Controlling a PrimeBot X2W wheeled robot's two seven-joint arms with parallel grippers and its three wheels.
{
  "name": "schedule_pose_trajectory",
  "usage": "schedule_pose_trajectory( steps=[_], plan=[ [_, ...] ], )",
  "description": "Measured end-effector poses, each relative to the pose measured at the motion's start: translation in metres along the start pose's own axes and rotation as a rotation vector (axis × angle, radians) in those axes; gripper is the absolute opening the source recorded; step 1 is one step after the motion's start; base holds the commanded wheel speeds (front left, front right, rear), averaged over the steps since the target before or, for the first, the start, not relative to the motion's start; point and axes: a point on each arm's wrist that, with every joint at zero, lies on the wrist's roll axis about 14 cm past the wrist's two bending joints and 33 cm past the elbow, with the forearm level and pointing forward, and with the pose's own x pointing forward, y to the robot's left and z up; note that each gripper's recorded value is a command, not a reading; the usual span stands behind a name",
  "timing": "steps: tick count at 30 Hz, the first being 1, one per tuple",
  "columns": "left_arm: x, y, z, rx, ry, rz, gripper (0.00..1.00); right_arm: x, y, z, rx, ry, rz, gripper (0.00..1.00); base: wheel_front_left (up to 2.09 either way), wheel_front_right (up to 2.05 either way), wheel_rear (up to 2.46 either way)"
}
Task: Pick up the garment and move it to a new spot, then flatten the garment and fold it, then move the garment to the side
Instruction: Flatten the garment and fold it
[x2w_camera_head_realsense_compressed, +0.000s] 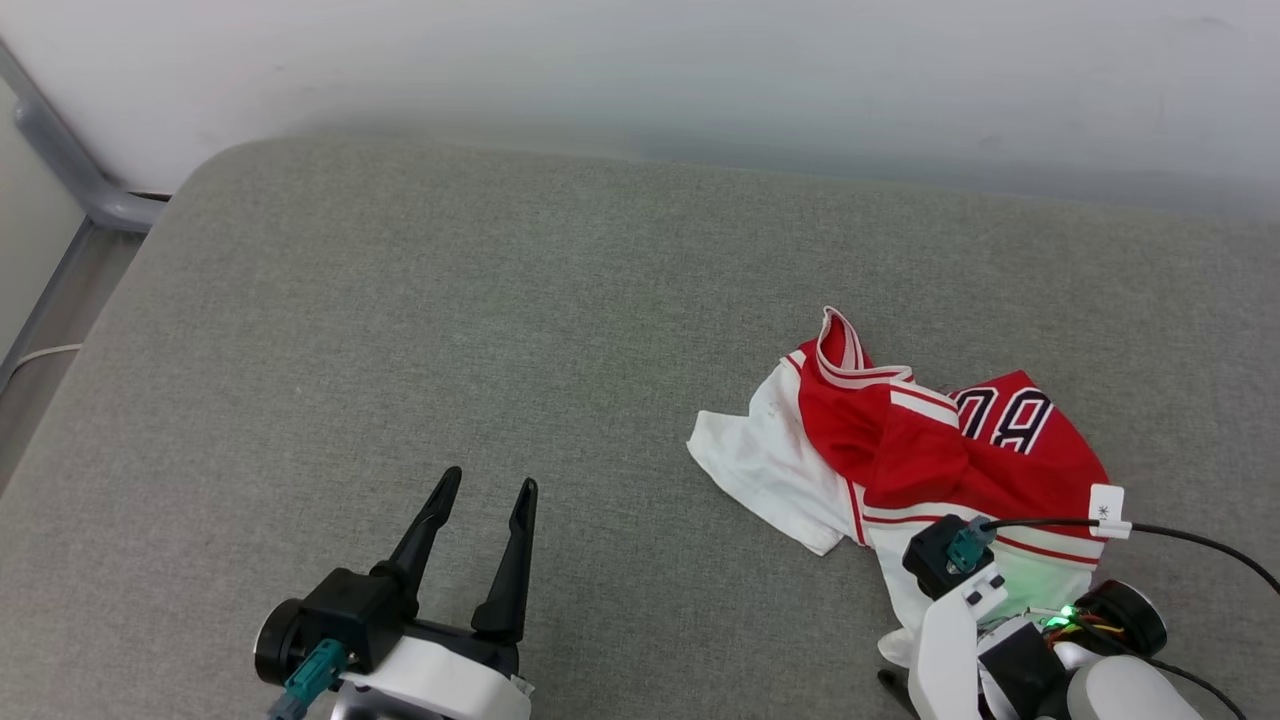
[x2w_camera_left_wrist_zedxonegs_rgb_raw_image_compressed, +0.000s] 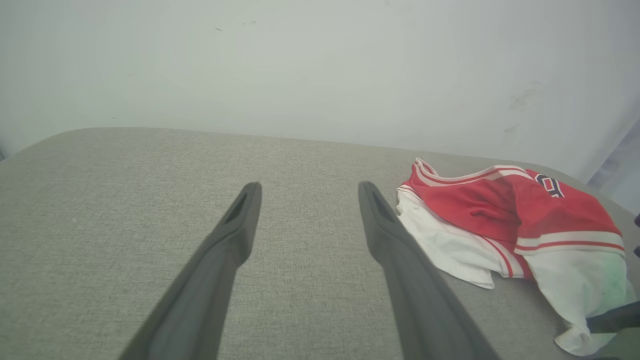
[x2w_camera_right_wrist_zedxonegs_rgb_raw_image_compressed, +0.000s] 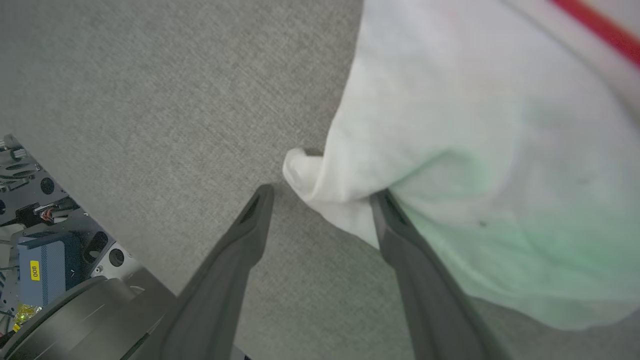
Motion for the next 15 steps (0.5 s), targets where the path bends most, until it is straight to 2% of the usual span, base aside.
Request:
schedule_pose_trajectory(
  steps=[6,7,8,9,15],
  plan=[
    [0.001,0.006,-0.002,0.002,0.008,0.020,1.00,0.015,0.003,-0.015,-0.019,0.083,0.028,1.00,0.00,0.00,0.00],
    [0.001,0.007,-0.003,0.002,0.009,0.022,1.00,0.017,0.004,-0.018,-0.017,0.097,0.034,0.92,0.00,0.00,0.00],
    [0.002,0.007,-0.003,0.002,0.010,0.023,1.00,0.019,0.004,-0.020,-0.021,0.106,0.036,0.34,0.00,0.00,0.00],
    [0.002,0.007,-0.003,0.002,0.009,0.023,1.00,0.019,0.004,-0.021,-0.027,0.111,0.037,0.00,0.00,0.00,0.00],
    [0.007,0.005,-0.002,0.003,0.004,0.009,1.00,0.013,0.007,-0.029,-0.016,0.107,0.053,0.00,0.00,0.00,0.00]
  ],
)
